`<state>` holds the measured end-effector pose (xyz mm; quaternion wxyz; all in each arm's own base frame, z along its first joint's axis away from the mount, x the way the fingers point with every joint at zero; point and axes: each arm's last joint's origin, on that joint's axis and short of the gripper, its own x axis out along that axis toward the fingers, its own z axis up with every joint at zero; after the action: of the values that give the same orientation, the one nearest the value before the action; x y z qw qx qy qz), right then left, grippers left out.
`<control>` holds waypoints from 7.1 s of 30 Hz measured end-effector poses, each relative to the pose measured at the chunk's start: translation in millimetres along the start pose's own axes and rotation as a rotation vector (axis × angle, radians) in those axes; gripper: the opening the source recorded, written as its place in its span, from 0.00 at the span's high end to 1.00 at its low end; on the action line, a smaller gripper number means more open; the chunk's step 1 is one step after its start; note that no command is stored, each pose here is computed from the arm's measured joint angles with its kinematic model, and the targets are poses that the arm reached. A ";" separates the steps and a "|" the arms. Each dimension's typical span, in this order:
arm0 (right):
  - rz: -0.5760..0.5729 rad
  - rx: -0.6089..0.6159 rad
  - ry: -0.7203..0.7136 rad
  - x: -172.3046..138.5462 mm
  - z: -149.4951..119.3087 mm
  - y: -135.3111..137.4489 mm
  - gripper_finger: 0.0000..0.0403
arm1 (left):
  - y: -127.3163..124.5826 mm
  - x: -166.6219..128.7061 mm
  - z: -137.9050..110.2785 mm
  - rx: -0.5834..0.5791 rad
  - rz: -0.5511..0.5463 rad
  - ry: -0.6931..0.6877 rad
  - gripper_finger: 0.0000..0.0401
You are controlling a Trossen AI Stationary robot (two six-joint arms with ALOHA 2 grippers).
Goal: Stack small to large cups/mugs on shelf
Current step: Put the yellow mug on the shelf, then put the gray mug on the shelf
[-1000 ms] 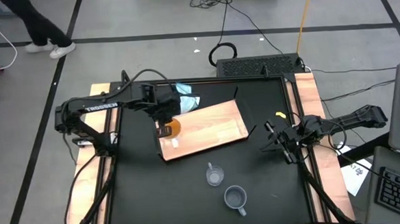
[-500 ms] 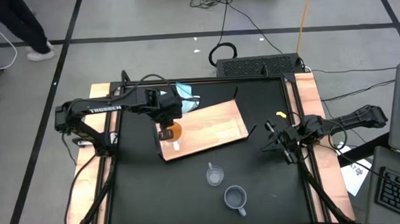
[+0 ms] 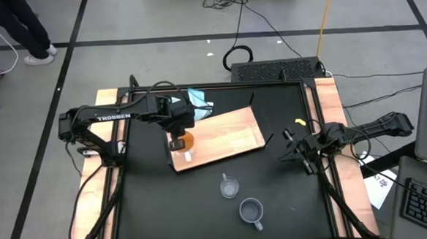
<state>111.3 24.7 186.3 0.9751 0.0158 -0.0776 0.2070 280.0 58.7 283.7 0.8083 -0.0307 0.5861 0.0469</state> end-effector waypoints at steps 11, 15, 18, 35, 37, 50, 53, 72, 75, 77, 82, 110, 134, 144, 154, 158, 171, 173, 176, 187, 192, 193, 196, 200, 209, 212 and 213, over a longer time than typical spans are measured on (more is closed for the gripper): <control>0.000 -0.002 -0.007 0.0 0.7 0.0 0.94 | -4.0 0.1 1.8 0.010 0.020 -0.013 0.97; 0.000 -0.002 -0.007 0.0 0.7 0.0 0.94 | -6.1 0.1 2.0 0.013 0.024 -0.013 0.97; 0.000 -0.002 -0.007 0.0 0.7 0.0 0.94 | -8.5 2.5 2.6 0.020 0.029 -0.024 0.97; 0.001 -0.001 -0.006 0.0 0.6 0.0 0.94 | 1.2 13.9 -4.3 -0.046 0.018 -0.003 0.97; 0.000 -0.001 -0.006 0.0 0.6 0.0 0.94 | 2.2 13.9 -4.6 -0.050 0.018 -0.001 0.97; 0.000 -0.031 -0.006 0.0 0.6 0.0 0.94 | -9.0 14.2 -3.1 0.000 0.042 -0.006 0.97; 0.000 -0.032 -0.006 0.0 0.6 0.0 0.94 | -8.8 14.2 -3.1 0.003 0.042 -0.006 0.97; 0.000 -0.033 -0.006 0.0 0.6 0.0 0.94 | -2.6 18.7 -0.2 0.013 0.053 -0.018 0.89; 0.000 -0.032 -0.006 0.0 0.6 0.0 0.94 | -2.6 18.3 0.4 0.013 0.054 -0.026 0.87; 0.000 -0.033 -0.006 0.0 0.6 0.0 0.94 | -2.5 18.3 1.5 0.013 0.055 -0.038 0.86; 0.000 -0.033 -0.006 0.0 0.6 0.0 0.94 | -2.5 18.1 2.6 0.012 0.055 -0.050 0.85; 0.000 -0.029 -0.005 0.0 0.5 0.0 0.94 | -4.6 -1.7 9.2 -0.005 0.035 -0.063 0.85; 0.000 -0.036 -0.006 0.0 0.6 0.0 0.94 | -50.1 -116.6 -61.3 0.052 0.051 -0.386 1.00; 0.001 -0.011 -0.005 0.0 0.5 0.0 0.94 | -79.2 -143.9 -93.4 0.082 0.108 -0.520 1.00; 0.000 -0.002 -0.005 0.0 0.5 0.0 0.94 | -73.7 -133.5 -123.7 -0.046 0.116 -0.519 1.00; 0.000 -0.002 -0.005 0.0 0.5 0.0 0.94 | -73.6 -113.8 -131.9 -0.038 0.082 -0.584 1.00; 0.000 -0.002 -0.005 0.0 0.5 0.0 0.94 | -81.1 -51.9 -150.4 0.200 -0.142 -1.003 1.00; 0.000 -0.002 -0.005 0.0 0.5 0.0 0.94 | -80.9 -44.8 -155.4 0.201 -0.153 -1.017 1.00; 0.000 -0.002 -0.005 0.0 0.5 0.0 0.94 | -82.4 -36.9 -161.6 0.225 -0.150 -1.038 1.00; -0.001 0.005 0.021 0.0 -2.1 -0.1 0.94 | -73.0 -32.6 -184.2 0.244 -0.087 -1.204 1.00; 0.000 -0.004 0.024 0.0 -2.3 -0.1 0.94 | -67.8 -29.2 -195.5 0.225 -0.109 -1.253 1.00; -0.001 -0.005 0.024 0.0 -2.4 -0.1 0.94 | -67.2 -28.4 -197.0 0.222 -0.111 -1.264 1.00; -0.001 -0.005 0.024 0.0 -2.3 -0.1 0.94 | -66.5 -25.2 -199.8 0.222 -0.122 -1.310 1.00; -0.001 0.003 0.024 0.0 -2.4 -0.1 0.94 | -67.7 -15.8 -202.0 0.244 -0.126 -1.337 1.00; -0.001 0.006 0.024 0.0 -2.4 -0.1 0.94 | -69.7 6.5 -206.8 0.289 -0.118 -1.338 1.00; -0.001 0.005 0.024 0.0 -2.4 -0.1 0.94 | -68.5 8.0 -209.6 0.287 -0.121 -1.326 1.00; -0.001 0.005 0.024 0.0 -2.4 -0.1 0.94 | -68.2 8.5 -210.4 0.284 -0.124 -1.319 1.00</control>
<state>111.7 24.7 183.9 0.9760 0.0158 -0.0653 0.2069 91.4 -30.7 209.8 0.9942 0.0771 -0.0323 -0.0681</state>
